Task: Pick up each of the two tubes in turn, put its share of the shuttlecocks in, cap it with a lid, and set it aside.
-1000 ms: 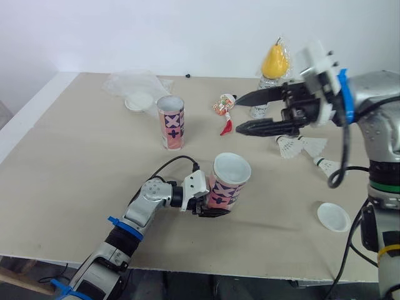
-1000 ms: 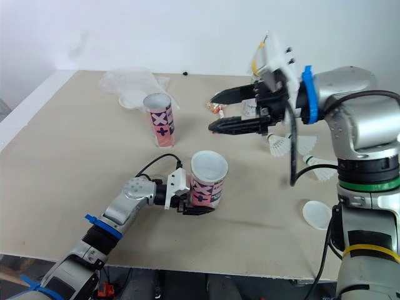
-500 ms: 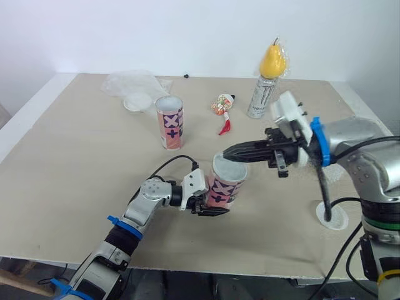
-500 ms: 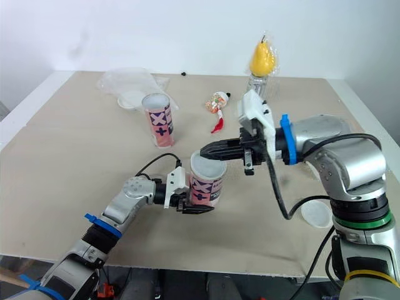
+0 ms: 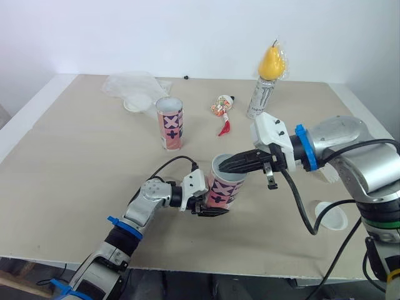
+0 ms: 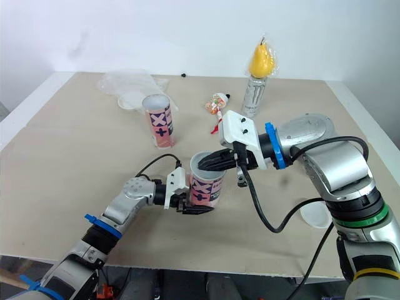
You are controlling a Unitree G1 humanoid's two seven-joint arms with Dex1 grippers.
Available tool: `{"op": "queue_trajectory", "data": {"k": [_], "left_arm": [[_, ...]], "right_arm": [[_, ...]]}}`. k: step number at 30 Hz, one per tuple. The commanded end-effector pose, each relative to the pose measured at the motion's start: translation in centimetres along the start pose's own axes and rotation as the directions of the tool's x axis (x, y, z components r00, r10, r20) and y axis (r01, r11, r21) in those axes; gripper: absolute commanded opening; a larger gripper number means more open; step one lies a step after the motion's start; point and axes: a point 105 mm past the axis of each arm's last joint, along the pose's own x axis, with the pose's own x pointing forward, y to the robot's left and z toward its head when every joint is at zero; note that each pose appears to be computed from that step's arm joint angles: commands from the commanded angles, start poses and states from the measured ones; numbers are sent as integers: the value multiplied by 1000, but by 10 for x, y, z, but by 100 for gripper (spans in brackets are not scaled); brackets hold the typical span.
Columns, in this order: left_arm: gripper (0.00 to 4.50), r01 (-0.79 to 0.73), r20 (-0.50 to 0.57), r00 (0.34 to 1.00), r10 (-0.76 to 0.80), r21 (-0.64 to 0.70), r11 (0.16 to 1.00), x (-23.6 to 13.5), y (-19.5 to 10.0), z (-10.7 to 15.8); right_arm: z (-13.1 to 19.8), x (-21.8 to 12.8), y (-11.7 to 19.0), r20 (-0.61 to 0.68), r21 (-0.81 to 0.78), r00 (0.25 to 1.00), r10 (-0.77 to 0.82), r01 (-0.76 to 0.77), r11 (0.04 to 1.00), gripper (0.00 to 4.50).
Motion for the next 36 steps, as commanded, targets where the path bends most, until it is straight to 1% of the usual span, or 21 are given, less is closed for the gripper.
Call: {"op": "queue_trajectory", "data": {"k": [1,5,11,14,17,19,21,22,24,27,29,32,33,36], "left_arm": [[332,-12,-56,998,9,-48,999,-2,-2,-17],[332,-14,-53,999,11,-49,999,-2,-2,-17],[332,-14,-53,999,12,-46,999,-1,-1,-16],[332,-19,-49,999,17,-44,999,-1,0,-15],[332,-32,-46,998,30,-41,999,-5,2,-15],[332,-38,-47,998,36,-39,998,-7,3,-15],[332,-43,-48,998,41,-40,998,-9,4,-16],[332,-44,-48,998,42,-39,998,-10,4,-16],[332,-46,-49,998,44,-39,998,-11,4,-16],[332,-54,-50,997,53,-30,998,-13,6,-15],[332,-62,-48,997,61,-18,998,-14,8,-14],[332,-84,-27,996,84,-6,996,-13,13,-7],[332,-92,-10,996,92,-2,996,-13,15,-3],[332,-90,21,996,90,7,996,-12,17,5]], "right_arm": [[-33,13,12,-129,57,988,90,-83,995,1],[-49,17,19,-223,21,965,138,-136,990,1],[-49,24,22,-213,25,961,174,-172,985,1],[-34,24,16,-109,82,983,145,-136,987,1],[3,-5,-3,110,181,992,59,-79,980,1],[16,-25,-12,203,232,979,-12,-36,972,1],[21,-44,-20,258,289,962,-94,16,957,1],[20,-56,-22,271,313,953,-136,46,949,1],[19,-67,-22,280,334,944,-175,75,940,1],[11,-106,-25,342,430,867,-361,197,881,1],[-1,-116,-22,347,472,817,-461,272,838,1],[-29,-106,-3,309,527,779,-546,338,780,1],[-49,-92,11,253,532,795,-552,362,765,1],[-84,-66,41,146,537,833,-534,387,750,1]]}}
